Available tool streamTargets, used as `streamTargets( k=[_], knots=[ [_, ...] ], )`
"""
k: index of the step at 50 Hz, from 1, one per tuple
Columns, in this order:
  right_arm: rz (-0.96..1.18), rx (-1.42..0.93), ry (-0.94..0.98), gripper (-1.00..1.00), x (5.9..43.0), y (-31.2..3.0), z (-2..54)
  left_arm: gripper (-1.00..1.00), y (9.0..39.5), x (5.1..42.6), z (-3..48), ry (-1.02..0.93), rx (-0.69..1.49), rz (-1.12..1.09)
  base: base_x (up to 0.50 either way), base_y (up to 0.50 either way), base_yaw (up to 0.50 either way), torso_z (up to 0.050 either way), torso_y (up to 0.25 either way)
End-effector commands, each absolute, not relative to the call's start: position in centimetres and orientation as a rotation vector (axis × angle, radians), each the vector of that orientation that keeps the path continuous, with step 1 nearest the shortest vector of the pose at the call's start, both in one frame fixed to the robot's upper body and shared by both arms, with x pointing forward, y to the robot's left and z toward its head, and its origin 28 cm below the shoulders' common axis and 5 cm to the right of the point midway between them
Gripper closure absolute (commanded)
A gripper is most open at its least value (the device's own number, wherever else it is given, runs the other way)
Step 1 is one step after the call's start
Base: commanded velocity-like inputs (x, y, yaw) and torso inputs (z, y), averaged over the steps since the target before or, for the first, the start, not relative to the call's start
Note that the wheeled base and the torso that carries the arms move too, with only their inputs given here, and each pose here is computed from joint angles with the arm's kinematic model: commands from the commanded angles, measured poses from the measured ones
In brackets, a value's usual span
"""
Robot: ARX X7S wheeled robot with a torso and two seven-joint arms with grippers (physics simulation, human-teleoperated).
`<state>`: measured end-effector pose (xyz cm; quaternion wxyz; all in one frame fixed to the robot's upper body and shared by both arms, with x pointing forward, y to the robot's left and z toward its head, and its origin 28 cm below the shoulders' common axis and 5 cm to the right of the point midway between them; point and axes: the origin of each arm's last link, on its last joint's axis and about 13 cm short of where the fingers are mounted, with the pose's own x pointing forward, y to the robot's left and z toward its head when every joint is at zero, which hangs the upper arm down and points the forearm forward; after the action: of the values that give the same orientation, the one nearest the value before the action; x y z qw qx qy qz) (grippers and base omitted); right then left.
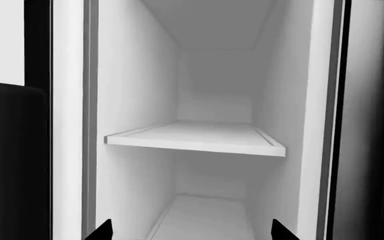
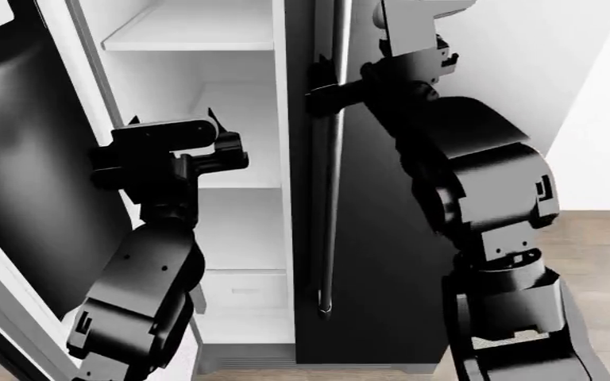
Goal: Open the fridge door
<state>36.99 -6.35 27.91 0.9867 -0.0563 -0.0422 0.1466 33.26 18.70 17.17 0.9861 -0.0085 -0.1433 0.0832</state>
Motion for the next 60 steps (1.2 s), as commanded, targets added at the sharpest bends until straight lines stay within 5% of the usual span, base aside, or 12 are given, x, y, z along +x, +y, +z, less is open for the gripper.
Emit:
streamTargets(
  k=[1, 29, 30, 46, 60],
  knots=[
    [0.332, -0.081, -0.066, -1.00, 39.3, -6.2, 27.9, -1.00, 18.6, 33.5, 17.0, -0.299, -0.035, 0.163, 0.00, 0.00, 0.00, 0.000, 0.000],
    [0.355, -0.074, -0.003, -1.00, 42.4, -6.4, 26.9, -1.00, 18.7, 33.6, 16.6, -0.290, -0.037, 0.159, 0.00, 0.00, 0.00, 0.000, 0.000],
    [0.354, -0.073, -0.003, 1.00, 42.4, -6.4, 26.9, -1.00, 18.7, 33.6, 16.5, -0.288, -0.037, 0.158, 0.00, 0.00, 0.00, 0.000, 0.000],
    [0.335, -0.085, -0.033, 1.00, 41.7, -6.4, 27.1, -1.00, 18.7, 33.7, 16.4, -0.290, -0.037, 0.166, 0.00, 0.00, 0.00, 0.000, 0.000],
    [0.262, -0.131, -0.177, 1.00, 36.4, -7.8, 29.7, -1.00, 18.9, 33.9, 16.2, -0.285, -0.034, 0.176, 0.00, 0.00, 0.00, 0.000, 0.000]
  ],
)
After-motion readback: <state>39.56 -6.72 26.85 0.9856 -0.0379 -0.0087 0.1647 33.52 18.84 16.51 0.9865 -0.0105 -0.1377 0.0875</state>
